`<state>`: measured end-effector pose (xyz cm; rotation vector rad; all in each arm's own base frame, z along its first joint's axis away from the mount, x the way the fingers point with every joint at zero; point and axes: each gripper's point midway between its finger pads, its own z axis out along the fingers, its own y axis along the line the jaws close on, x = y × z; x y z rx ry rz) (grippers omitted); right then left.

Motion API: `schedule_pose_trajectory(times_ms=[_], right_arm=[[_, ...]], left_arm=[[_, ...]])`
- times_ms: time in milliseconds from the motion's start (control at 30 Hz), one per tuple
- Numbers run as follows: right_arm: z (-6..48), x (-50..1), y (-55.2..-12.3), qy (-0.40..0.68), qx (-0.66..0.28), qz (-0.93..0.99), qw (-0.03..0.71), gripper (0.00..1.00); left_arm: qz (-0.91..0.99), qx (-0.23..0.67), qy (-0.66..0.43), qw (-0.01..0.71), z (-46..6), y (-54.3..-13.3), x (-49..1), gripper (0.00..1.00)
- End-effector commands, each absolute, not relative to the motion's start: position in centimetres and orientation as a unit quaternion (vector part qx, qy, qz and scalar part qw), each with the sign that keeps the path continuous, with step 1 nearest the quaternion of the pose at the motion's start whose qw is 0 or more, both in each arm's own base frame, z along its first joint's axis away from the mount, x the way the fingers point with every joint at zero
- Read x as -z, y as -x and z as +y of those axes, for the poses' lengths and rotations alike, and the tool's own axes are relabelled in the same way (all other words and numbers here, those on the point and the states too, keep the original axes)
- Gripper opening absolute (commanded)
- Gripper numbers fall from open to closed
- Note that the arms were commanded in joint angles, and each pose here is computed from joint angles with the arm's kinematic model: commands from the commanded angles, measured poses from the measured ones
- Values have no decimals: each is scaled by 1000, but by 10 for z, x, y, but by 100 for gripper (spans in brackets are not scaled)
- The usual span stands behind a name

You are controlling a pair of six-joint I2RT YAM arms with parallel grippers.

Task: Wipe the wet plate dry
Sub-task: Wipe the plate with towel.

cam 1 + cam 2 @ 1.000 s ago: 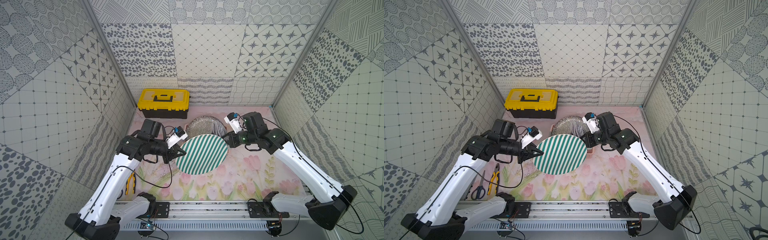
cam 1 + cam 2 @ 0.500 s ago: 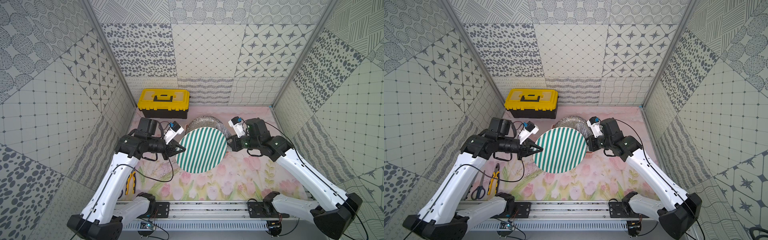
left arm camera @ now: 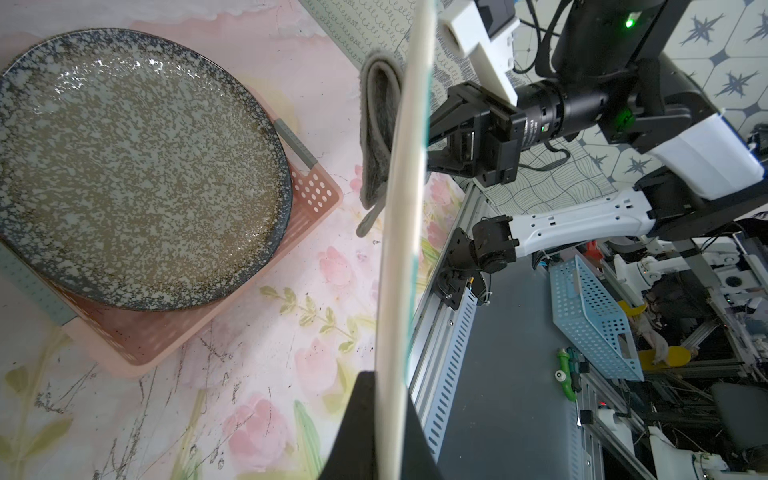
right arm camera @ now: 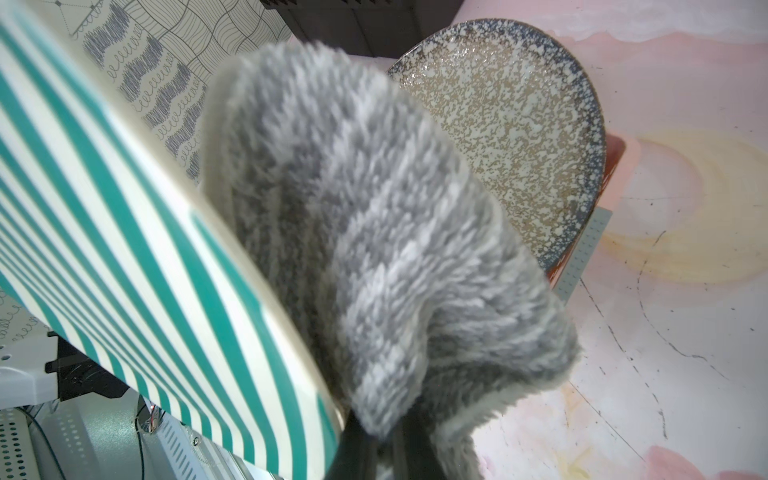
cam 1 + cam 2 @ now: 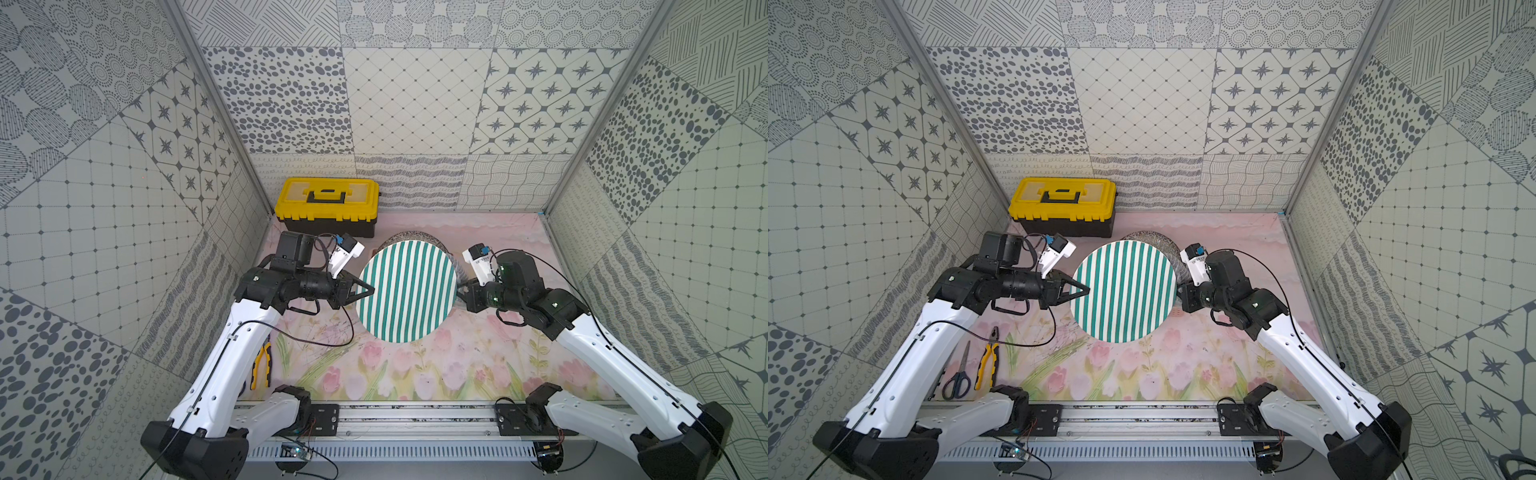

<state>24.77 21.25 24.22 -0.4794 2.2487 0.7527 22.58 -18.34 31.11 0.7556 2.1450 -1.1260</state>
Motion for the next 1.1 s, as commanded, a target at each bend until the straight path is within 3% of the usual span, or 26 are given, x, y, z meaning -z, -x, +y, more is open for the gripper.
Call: schedule_pose_trajectory(times_ms=[0,600,1067], right_arm=[[235,-276,-238,217,-349,821,396,0],[260,-253,-229,236,-313,829,399,0],[298,-266,-207,248,-327,804,431,0]], left_arm=[[782,453,-254,344,-190,-254,-338,0],[786,484,-197,330,-192,-274,-334,0],[789,498,-173,314,-194,-280,-326,0]])
